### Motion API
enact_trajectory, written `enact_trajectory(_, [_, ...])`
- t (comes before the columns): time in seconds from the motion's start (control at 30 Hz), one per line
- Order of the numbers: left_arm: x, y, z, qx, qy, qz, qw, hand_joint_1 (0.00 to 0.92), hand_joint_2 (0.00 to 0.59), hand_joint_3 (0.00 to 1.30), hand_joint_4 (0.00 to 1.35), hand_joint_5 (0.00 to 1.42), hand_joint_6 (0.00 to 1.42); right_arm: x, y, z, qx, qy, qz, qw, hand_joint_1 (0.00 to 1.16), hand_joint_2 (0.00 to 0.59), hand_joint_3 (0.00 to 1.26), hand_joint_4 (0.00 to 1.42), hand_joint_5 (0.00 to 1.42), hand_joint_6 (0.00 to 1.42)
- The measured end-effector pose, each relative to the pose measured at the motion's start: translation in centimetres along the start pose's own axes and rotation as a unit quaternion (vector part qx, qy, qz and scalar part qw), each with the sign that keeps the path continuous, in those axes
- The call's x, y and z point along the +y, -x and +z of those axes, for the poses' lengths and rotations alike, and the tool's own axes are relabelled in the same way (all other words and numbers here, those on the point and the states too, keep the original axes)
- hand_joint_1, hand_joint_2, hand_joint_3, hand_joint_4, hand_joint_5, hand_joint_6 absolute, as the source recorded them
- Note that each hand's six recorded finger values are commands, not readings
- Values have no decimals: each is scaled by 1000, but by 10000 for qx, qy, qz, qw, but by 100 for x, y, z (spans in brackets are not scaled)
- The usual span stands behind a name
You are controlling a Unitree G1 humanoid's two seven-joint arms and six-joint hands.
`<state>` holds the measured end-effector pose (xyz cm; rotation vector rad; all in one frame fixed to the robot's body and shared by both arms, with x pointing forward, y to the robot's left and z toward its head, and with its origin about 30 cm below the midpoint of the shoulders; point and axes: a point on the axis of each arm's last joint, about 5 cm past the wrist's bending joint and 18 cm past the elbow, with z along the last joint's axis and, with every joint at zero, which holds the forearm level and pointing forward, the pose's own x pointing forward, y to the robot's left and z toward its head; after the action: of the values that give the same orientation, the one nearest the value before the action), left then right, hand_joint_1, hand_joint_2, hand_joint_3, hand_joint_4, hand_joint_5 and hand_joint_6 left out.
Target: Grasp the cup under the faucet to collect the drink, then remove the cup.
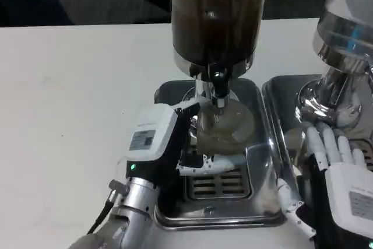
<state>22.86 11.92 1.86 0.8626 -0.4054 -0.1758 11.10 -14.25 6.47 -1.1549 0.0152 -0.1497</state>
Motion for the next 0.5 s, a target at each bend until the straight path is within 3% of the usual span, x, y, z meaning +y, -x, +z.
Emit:
enact_trajectory(0.23, [-32, 10, 28, -93, 31, -107, 9999, 729, 0, 843, 996, 1130, 1351, 0, 0, -1, 13, -5, -3, 10000, 200, 511, 44, 0, 0, 0])
enact_trajectory(0.3, [-34, 12, 29, -91, 38, -108, 9999, 708, 0, 788, 929, 1075, 1275, 0, 0, -1, 14, -7, -2, 10000, 202, 510, 44, 0, 0, 0])
enact_trajectory(0.43, [-32, 16, 25, -97, 22, -93, 9999, 560, 16, 607, 764, 942, 1094, -1, 0, -1, 16, -10, -2, 10000, 204, 510, 44, 0, 0, 0])
enact_trajectory(0.5, [-27, 17, 19, -78, 26, -78, 9999, 413, 45, 446, 619, 844, 919, -2, -2, -3, 21, -13, -5, 10000, 205, 509, 44, 0, 0, 0])
